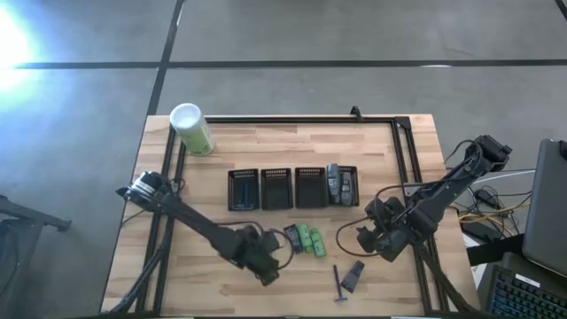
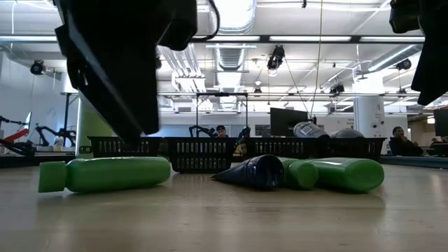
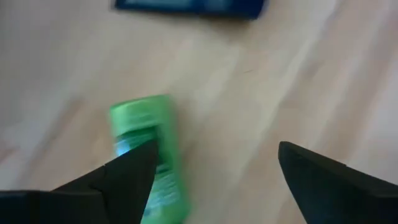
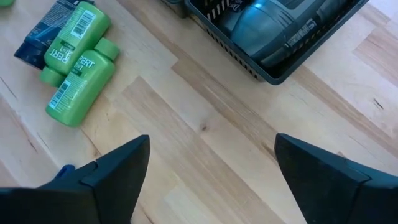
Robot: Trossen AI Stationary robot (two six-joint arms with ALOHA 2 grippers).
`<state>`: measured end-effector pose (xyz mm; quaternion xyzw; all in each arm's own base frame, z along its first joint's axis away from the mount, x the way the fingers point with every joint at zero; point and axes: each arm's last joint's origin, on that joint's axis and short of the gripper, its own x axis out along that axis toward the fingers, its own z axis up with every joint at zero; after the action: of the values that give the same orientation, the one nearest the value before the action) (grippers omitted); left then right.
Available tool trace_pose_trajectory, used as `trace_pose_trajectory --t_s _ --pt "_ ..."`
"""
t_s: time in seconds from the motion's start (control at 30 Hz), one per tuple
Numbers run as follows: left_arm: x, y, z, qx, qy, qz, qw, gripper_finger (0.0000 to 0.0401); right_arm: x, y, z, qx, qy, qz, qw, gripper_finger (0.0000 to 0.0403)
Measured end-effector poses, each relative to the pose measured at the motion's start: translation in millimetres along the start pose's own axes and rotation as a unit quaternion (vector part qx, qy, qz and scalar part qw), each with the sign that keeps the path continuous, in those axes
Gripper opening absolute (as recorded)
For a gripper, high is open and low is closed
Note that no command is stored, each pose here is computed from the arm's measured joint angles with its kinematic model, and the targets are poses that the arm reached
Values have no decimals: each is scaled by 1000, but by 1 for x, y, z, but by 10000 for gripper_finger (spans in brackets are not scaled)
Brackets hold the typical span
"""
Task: Pick & Place Travel size toiletries
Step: Put the green shampoo into the middle left black basket
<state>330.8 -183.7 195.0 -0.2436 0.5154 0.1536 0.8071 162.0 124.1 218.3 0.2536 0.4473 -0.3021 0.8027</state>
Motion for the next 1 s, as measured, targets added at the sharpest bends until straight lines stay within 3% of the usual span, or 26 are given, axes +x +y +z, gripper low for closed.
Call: trace_pose_trajectory --t_s 0.1,0.27,0.37,0.5,0.63,0.77,1.0 --pt "-4 4 -4 23 16 31 999 336 0 0 0 -1 0 0 1000 331" --pt "-3 8 -20 132 10 72 989 328 0 0 0 -1 0 -1 1000 327" --pt "-3 8 -24 150 -9 78 986 328 0 0 0 -1 0 -1 1000 329" --pt "-2 8 -22 133 -20 77 988 328 0 0 0 0 0 -1 1000 339" --pt "5 17 -20 61 -15 85 994 325 0 0 0 -2 -3 -1 1000 350" --pt "19 26 -23 5 9 58 998 326 1 -1 0 -3 -5 -2 1000 354" --pt "28 30 -28 -25 1 35 999 308 2 -2 -1 -5 -5 -6 1000 335"
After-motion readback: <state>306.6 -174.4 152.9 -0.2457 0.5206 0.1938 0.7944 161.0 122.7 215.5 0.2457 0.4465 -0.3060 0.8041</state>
